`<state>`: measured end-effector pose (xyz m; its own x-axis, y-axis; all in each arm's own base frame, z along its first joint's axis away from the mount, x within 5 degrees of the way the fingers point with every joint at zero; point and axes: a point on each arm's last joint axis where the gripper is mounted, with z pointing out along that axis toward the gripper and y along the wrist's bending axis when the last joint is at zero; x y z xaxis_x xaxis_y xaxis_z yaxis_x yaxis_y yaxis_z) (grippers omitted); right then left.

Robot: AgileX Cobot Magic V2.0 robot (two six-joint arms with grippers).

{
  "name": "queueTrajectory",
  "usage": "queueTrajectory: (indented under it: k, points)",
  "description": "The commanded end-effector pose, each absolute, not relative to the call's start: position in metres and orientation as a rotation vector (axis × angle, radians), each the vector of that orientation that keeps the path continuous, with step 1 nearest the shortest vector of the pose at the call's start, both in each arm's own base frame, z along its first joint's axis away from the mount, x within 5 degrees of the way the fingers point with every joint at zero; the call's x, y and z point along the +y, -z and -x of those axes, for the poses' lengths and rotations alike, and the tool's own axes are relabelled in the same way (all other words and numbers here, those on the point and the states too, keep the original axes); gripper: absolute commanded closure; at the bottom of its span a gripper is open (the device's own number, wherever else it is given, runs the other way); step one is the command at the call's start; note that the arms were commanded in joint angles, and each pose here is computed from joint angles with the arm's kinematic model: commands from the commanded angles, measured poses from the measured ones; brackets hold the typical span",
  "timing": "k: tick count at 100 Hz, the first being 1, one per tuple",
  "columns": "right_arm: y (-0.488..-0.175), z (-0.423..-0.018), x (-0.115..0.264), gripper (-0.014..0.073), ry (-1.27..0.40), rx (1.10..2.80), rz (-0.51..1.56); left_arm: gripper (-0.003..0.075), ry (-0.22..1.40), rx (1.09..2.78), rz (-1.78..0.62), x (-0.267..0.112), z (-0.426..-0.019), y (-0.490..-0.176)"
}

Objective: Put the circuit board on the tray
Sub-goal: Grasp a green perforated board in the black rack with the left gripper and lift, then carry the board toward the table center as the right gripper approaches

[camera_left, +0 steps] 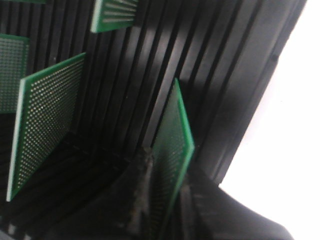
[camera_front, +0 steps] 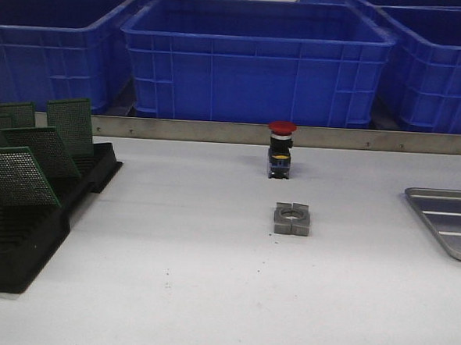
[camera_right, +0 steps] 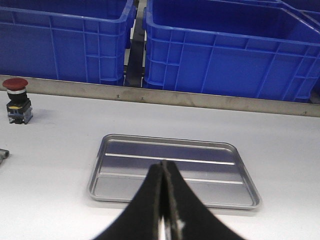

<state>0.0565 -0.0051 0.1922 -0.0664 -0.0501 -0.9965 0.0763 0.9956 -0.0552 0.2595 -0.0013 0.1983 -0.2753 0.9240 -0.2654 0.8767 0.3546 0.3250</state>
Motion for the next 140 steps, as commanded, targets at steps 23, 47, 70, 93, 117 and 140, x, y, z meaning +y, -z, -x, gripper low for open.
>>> queueTrajectory:
  k: [23,47,70,93,117,140]
  points:
    - [-0.201,-0.055,-0.004,0.0655,0.115,1.532,-0.006,0.0737,-0.099,2.18,-1.565,-0.009,-0.246,-0.233]
    - [-0.201,-0.055,-0.004,0.0655,0.115,1.532,-0.006,0.0737,0.222,2.151,-1.458,-0.029,-0.223,-0.263]
    - [-0.201,-0.055,-0.004,0.0655,0.115,1.532,-0.006,0.0737,0.599,2.026,-1.17,-0.065,-0.225,-0.28]
    - [-0.201,-0.055,-0.004,0.0655,0.115,1.531,-0.006,0.0737,0.953,1.92,-1.096,-0.123,-0.225,-0.28]
    - [-0.201,-0.055,-0.004,0.0655,0.115,1.531,-0.006,0.0737,1.268,1.916,-0.971,-0.172,-0.225,-0.265]
    - [-0.201,-0.055,-0.004,0.0655,0.115,1.531,-0.006,0.0737,1.357,1.934,-0.947,-0.187,-0.224,-0.256]
